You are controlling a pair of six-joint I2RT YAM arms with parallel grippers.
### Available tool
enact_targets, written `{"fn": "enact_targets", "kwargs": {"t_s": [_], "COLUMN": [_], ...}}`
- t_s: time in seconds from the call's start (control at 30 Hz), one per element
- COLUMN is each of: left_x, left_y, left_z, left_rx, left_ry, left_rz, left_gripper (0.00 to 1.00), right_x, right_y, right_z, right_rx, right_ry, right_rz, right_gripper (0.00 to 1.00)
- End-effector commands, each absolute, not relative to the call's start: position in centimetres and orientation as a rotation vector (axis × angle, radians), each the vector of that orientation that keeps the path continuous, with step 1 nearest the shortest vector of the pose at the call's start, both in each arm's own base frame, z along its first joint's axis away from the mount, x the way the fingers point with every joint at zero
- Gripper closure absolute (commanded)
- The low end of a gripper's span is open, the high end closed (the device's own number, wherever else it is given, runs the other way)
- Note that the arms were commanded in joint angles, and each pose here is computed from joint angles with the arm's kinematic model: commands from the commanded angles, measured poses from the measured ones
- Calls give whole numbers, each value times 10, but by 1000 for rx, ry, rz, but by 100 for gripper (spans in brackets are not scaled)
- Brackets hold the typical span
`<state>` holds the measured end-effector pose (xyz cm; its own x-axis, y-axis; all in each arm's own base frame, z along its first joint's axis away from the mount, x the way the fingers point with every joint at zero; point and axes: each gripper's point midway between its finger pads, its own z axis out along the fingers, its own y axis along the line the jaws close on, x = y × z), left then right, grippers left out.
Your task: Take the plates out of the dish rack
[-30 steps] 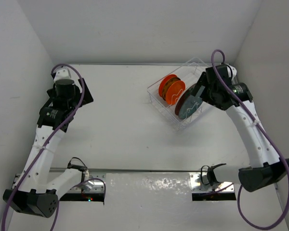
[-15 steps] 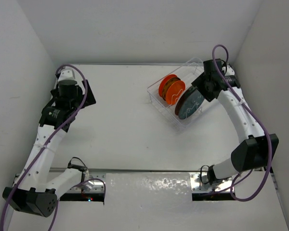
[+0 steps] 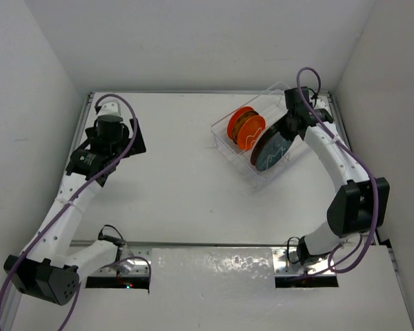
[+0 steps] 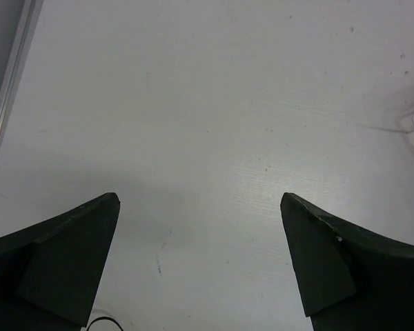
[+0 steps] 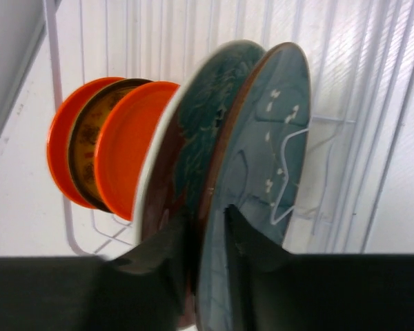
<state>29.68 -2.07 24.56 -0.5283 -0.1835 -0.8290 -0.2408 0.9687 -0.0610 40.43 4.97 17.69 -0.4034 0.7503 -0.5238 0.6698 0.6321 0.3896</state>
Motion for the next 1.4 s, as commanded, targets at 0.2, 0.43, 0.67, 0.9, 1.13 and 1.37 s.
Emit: {"fn": "enact_targets", "kwargs": {"t_s": [0.2,0.43,0.67,0.9,1.13,1.37], "left_x": [316,330,347,360,361,342], "left_y": [-33,-44,-76,-136,-131,-78], "left_z": [272,287,344,388,435,406], "left_rx": [-261,-263,-323,-409,-686,-942], "left_ry": [2090,2095,2023,1995,1922,1941], "left_rz": [56,7,-235,-666,-785,-625], "left_gripper": [0,0,0,0,0,0], "right_x": [417,422,403,385,349,326], "right_y": [54,52,51,151,264,372], "right_z": [212,304,378,440,407,382], "right_rx": [1122,1027,799,-233,-985,-1226], "right_ry": [2095,1959,1904,1854,1691,1388], "right_rz": [226,306,329,342,-287,-234], "right_gripper": [91,100,100,100,100,100]}}
